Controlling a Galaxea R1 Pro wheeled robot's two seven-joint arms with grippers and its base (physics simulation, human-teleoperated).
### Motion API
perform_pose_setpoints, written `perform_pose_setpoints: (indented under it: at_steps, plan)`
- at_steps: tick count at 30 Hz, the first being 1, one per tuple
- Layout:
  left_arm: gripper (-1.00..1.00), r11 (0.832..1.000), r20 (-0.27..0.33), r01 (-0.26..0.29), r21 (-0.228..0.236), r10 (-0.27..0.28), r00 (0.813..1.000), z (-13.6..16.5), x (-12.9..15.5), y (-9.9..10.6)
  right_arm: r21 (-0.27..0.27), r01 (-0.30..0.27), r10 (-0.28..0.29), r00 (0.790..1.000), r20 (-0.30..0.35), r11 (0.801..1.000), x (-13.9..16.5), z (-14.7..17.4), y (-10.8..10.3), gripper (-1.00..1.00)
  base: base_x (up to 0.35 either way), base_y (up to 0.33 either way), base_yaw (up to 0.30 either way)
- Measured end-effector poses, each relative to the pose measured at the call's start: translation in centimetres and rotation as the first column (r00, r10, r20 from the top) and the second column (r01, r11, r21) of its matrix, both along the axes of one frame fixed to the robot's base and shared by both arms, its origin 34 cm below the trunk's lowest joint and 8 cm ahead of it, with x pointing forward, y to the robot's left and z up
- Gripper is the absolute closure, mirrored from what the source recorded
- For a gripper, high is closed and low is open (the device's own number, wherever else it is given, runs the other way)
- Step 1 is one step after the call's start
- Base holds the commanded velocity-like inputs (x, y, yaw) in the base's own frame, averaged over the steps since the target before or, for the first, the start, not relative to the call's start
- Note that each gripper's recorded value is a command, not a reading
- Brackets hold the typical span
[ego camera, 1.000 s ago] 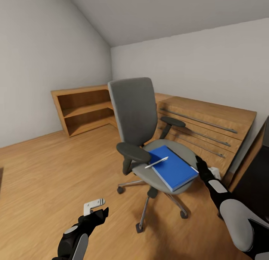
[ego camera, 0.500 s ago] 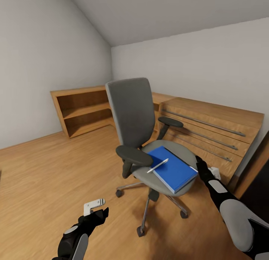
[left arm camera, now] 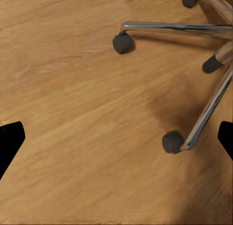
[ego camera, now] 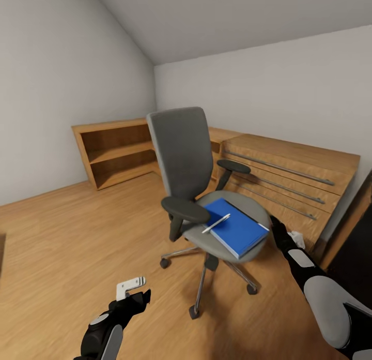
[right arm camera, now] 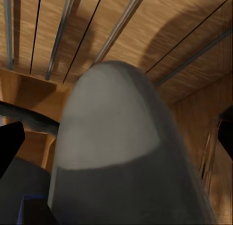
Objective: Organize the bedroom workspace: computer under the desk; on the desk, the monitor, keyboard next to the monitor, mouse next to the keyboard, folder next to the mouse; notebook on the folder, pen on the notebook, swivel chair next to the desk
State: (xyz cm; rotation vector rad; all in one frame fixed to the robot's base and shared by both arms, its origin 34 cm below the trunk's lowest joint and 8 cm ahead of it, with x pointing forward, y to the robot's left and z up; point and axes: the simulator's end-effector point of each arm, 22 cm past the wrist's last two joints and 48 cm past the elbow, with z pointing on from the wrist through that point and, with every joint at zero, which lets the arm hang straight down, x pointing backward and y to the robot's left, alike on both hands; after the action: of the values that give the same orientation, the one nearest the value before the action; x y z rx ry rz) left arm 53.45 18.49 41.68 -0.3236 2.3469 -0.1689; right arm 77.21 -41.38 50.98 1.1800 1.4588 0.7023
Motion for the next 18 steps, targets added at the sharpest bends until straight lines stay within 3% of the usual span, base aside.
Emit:
perform_pose_setpoints:
  at_steps: [3,8,13,18]
  plan:
    - [-1.00,1.000,-0.001,0.000,0.000,0.000,1.000,-0.03,-0.02,0.01,0.000,0.000,0.000,1.000,-0.001,1.000,-0.02,-0.02,0.01,-1.00,-0.219,-0.070,0.000]
    - [-1.00,1.000,0.000,0.001,0.000,-0.001,1.000,-0.02,-0.03,-0.04,0.001,0.000,0.000,1.000,-0.002,1.000,-0.04,-0.05,0.03,-1.00,-0.064,-0.254,0.000]
    - [-1.00,1.000,-0.001,0.001,0.001,-0.001,1.000,-0.06,-0.03,-0.02,0.000,0.000,0.000,1.000,-0.004,1.000,-0.05,-0.17,0.09,-1.00,-0.220,-0.198,-0.005]
    - [-1.00,1.000,-0.002,0.000,0.002,0.000,1.000,-0.05,-0.04,0.03,0.001,-0.002,0.002,1.000,-0.006,1.000,-0.06,-0.26,0.31,-1.00,-0.133,-0.097,-0.170]
